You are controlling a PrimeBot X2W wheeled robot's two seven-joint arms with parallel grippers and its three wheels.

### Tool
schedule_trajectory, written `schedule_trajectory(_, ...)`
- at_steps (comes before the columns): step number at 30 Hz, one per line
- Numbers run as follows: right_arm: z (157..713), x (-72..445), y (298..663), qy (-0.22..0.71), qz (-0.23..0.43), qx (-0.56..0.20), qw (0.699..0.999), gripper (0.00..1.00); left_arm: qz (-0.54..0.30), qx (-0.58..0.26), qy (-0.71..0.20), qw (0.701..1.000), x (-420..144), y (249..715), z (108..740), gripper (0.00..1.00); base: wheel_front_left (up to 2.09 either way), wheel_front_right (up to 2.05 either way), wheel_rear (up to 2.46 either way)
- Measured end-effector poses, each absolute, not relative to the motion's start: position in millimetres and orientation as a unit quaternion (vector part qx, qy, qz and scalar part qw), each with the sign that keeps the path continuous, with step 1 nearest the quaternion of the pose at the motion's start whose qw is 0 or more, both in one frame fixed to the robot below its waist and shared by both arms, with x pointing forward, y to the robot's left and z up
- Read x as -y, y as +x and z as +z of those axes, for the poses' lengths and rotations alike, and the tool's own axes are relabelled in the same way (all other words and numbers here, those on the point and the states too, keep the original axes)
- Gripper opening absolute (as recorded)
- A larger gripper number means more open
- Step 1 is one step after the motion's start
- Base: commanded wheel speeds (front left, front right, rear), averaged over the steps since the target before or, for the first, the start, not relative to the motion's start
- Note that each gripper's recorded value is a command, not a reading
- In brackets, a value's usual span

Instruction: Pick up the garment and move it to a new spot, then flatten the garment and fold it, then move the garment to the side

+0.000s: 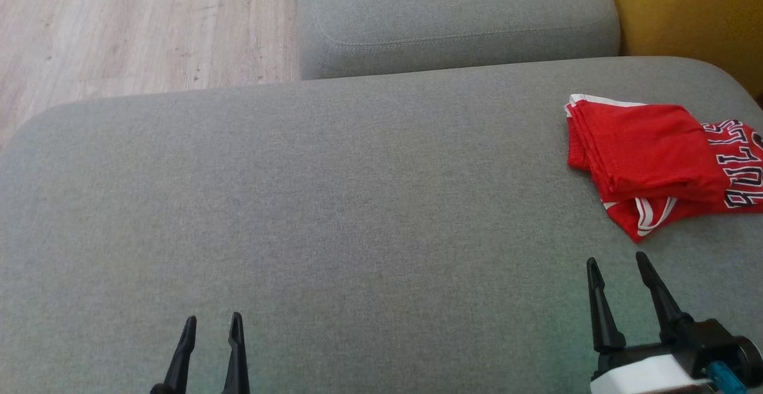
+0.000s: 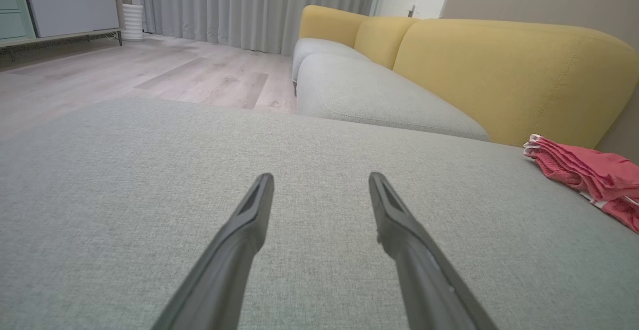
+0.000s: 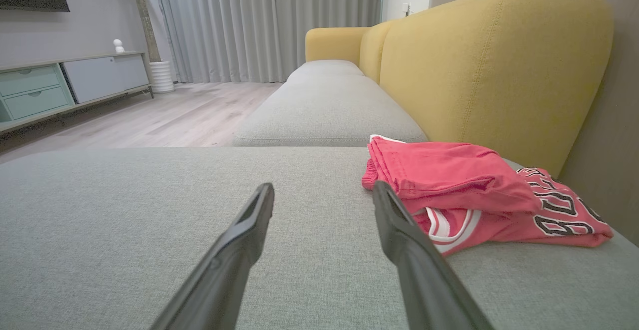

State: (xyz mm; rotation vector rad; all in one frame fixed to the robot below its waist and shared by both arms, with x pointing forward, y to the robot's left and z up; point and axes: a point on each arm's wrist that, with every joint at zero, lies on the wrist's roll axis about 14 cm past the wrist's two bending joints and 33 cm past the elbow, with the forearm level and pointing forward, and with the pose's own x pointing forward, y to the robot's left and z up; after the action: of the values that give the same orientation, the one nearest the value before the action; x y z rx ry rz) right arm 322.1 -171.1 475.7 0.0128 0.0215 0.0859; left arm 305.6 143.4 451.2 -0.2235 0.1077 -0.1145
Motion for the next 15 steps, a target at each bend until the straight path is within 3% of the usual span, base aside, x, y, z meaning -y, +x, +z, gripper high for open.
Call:
schedule_trajectory(5,476,173,321,0.011,0.040,-0.010,0.999,1.00,-0.060,-0.053,-0.112,0.990,-142,306,452,1.00,0.00,0.00,0.00)
schedule_trajectory(6,475,172,320,0.011,0.040,-0.011,0.999,0.00,-0.061,-0.054,-0.112,0.990,-142,306,451,0.00,0.00,0.00,0.00)
schedule_trajectory(15,442,175,305,0.035,0.030,-0.067,0.997,0.00,-0.048,-0.106,-0.129,0.985,-145,292,422,0.00,0.00,0.00,0.00)
